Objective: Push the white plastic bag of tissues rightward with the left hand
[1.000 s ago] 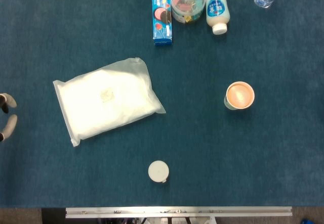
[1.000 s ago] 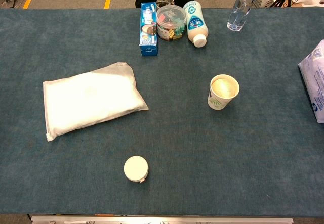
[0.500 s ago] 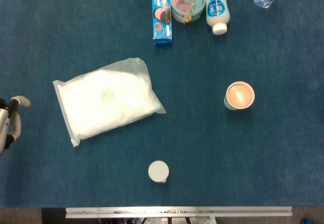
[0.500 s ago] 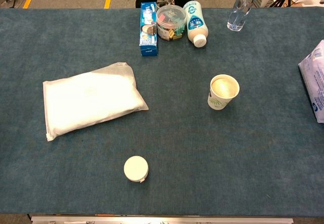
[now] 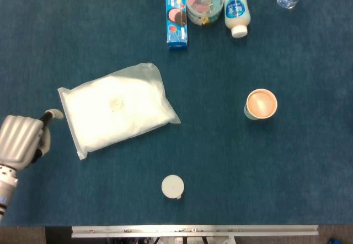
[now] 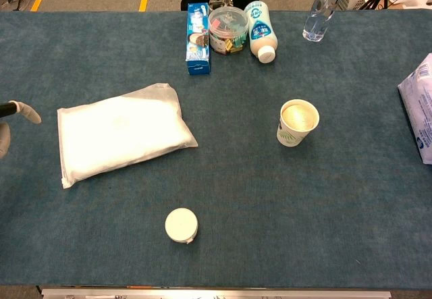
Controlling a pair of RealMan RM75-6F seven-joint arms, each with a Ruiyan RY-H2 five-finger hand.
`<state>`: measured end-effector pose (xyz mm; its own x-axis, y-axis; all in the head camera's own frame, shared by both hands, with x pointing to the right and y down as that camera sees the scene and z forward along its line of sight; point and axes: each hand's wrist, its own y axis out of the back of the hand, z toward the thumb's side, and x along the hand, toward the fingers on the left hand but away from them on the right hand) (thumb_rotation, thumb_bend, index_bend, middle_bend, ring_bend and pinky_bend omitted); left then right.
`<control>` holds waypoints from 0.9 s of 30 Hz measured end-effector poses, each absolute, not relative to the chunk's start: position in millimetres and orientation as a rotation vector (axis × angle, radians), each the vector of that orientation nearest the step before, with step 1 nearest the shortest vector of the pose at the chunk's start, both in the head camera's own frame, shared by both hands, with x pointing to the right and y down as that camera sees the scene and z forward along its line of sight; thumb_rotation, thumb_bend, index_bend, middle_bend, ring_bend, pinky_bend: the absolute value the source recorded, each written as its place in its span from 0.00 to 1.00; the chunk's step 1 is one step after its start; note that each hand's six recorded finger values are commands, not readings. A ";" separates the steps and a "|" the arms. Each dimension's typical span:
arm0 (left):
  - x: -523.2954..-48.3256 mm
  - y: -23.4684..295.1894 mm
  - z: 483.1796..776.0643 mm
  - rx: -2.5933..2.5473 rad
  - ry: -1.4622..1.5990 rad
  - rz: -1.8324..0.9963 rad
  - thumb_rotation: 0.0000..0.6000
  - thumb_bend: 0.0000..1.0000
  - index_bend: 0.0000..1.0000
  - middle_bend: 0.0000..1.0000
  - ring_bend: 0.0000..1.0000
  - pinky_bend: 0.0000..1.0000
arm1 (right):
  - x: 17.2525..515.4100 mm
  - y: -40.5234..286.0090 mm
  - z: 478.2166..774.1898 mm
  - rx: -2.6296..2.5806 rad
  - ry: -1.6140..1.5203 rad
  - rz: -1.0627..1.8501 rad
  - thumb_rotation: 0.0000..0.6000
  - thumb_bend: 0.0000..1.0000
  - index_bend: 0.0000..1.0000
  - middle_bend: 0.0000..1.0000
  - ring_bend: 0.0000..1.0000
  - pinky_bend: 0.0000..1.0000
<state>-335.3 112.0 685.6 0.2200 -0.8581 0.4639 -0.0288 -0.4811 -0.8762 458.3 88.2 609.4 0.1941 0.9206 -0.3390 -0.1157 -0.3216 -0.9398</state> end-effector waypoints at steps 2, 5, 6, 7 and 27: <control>-329.4 109.2 690.4 -1.733 0.787 -1.368 1.00 1.00 0.30 1.00 0.83 0.83 | 458.7 87.9 609.5 -1.481 -0.810 1.323 1.00 0.21 0.36 0.45 0.28 0.37; -321.2 104.4 697.1 -1.742 0.729 -1.380 1.00 1.00 0.27 1.00 0.84 0.83 | 459.4 87.3 610.0 -1.480 -0.810 1.326 1.00 0.21 0.36 0.45 0.28 0.37; -318.2 102.9 699.0 -1.746 0.716 -1.378 1.00 1.00 0.26 1.00 0.84 0.83 | 459.5 87.0 610.2 -1.480 -0.809 1.327 1.00 0.21 0.36 0.45 0.28 0.37; -314.4 101.5 701.4 -1.750 0.702 -1.375 1.00 1.00 0.25 1.00 0.84 0.83 | 459.6 86.9 610.3 -1.480 -0.809 1.327 1.00 0.21 0.36 0.45 0.28 0.37; -285.7 98.5 724.6 -1.751 0.560 -1.394 1.00 1.00 0.18 1.00 0.87 0.86 | 459.1 87.7 610.7 -1.486 -0.805 1.329 1.00 0.21 0.36 0.45 0.28 0.37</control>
